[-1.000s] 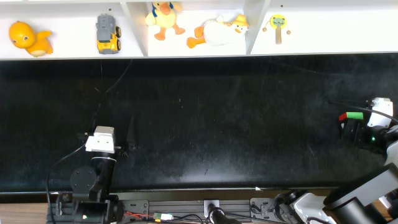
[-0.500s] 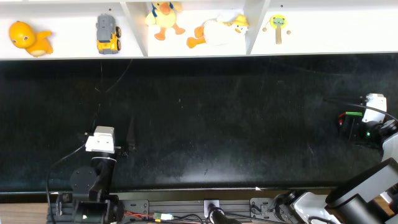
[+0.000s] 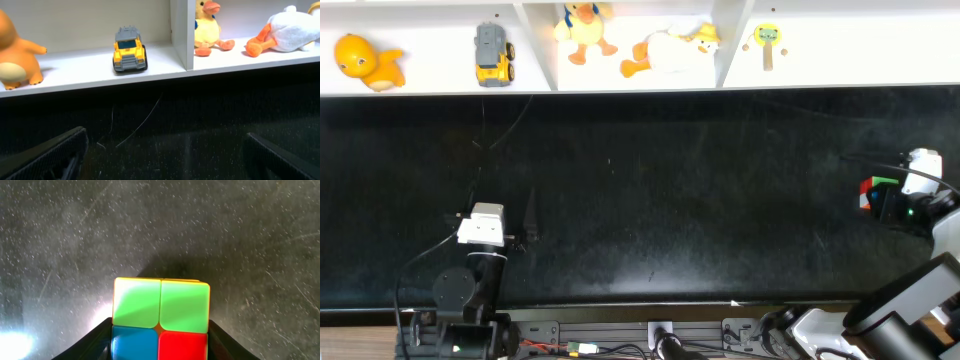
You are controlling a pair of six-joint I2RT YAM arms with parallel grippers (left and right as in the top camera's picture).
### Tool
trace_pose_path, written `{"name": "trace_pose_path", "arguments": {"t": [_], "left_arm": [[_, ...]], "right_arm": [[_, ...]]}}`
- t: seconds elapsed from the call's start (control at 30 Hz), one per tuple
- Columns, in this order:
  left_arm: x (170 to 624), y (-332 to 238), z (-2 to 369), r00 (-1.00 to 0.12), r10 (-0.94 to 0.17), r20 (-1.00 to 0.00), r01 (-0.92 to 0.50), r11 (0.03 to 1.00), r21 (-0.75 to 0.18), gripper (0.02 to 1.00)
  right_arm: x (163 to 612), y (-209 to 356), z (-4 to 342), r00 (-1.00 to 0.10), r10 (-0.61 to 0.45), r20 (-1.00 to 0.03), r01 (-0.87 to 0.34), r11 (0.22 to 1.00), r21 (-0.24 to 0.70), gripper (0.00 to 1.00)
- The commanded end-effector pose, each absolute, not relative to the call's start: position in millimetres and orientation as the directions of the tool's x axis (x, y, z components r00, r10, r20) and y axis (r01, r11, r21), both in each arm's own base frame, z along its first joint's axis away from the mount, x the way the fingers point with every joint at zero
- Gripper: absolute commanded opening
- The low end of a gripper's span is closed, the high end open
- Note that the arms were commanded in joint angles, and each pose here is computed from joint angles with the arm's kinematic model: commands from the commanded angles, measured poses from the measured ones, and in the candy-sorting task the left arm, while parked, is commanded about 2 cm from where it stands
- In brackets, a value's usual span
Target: Store Toys
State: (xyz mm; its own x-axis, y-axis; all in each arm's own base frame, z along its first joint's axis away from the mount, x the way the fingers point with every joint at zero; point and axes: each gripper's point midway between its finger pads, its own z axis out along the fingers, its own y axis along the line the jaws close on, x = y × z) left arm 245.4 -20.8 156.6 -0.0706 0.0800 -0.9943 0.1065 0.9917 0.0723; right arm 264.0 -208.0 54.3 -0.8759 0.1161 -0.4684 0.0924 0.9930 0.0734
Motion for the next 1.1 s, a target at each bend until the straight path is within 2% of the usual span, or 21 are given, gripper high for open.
{"name": "trace_pose_path", "arguments": {"t": [0.03, 0.37, 0.53, 0.77, 1.1], "left_arm": [[244.9, -21.7, 156.9, -0.070, 0.062, -0.996, 0.107, 0.993, 0.055, 0.998], [244.8, -21.7, 157.0, -0.069, 0.062, -0.996, 0.107, 0.993, 0.055, 0.998], [244.9, -21.7, 156.9, -0.070, 0.062, -0.996, 0.107, 0.993, 0.055, 0.998], [244.8, -21.7, 157.0, -0.069, 0.062, -0.996, 0.107, 0.993, 0.055, 0.998], [244.9, -21.7, 156.9, -0.070, 0.062, -0.996, 0.107, 0.993, 0.055, 0.998]], "right_arm": [[292.0, -204.9, 90.9, -0.827, 0.071, -0.557, 0.074, 0.997, 0.018, 0.494], [349.4, -190.8, 181.7, -0.703, -0.119, -0.701, -0.023, 0.989, -0.144, 0.500], [386.1, -193.6, 223.0, -0.639, -0.168, -0.751, -0.016, 0.979, -0.205, 0.516], [431.6, -192.8, 225.6, -0.632, -0.110, -0.768, -0.011, 0.991, -0.133, 0.514], [484.3, -168.4, 195.1, -0.672, -0.059, -0.738, -0.060, 0.998, -0.025, 0.509]]}}
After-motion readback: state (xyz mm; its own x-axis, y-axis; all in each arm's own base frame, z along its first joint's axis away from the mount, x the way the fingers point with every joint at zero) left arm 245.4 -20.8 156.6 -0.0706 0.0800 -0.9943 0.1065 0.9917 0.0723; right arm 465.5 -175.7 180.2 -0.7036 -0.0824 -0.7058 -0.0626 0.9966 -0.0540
